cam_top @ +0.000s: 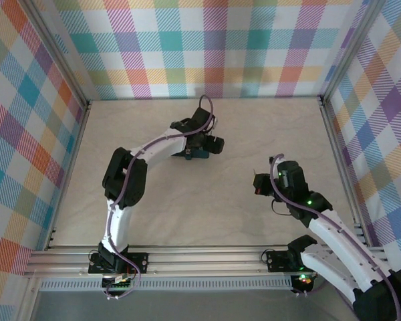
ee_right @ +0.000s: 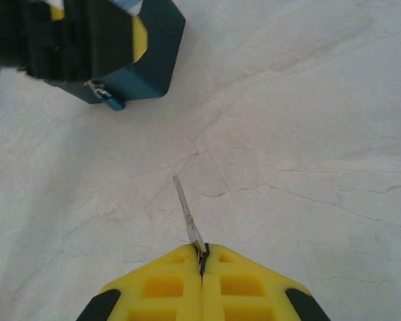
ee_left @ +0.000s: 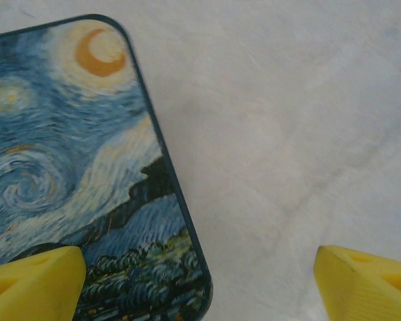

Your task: Unlock a padlock with a key

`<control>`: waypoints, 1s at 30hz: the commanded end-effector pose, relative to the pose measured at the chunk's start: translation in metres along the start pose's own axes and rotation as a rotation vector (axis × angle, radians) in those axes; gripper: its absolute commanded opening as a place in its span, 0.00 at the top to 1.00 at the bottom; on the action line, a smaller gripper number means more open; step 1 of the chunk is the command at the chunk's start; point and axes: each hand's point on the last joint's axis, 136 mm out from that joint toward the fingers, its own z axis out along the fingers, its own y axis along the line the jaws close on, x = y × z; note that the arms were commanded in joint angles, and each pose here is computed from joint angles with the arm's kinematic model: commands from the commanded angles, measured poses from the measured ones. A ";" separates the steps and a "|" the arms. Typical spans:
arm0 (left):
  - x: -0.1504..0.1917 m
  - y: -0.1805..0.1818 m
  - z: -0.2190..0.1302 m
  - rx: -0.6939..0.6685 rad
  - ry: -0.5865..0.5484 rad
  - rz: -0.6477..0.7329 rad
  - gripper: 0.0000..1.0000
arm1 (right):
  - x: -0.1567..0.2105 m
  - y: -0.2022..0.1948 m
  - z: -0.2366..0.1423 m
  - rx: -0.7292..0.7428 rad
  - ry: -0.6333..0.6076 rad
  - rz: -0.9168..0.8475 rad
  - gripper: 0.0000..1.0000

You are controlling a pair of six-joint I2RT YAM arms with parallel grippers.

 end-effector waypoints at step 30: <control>0.082 -0.148 -0.017 0.319 0.150 0.034 0.14 | -0.011 -0.020 -0.026 0.064 -0.006 0.008 1.00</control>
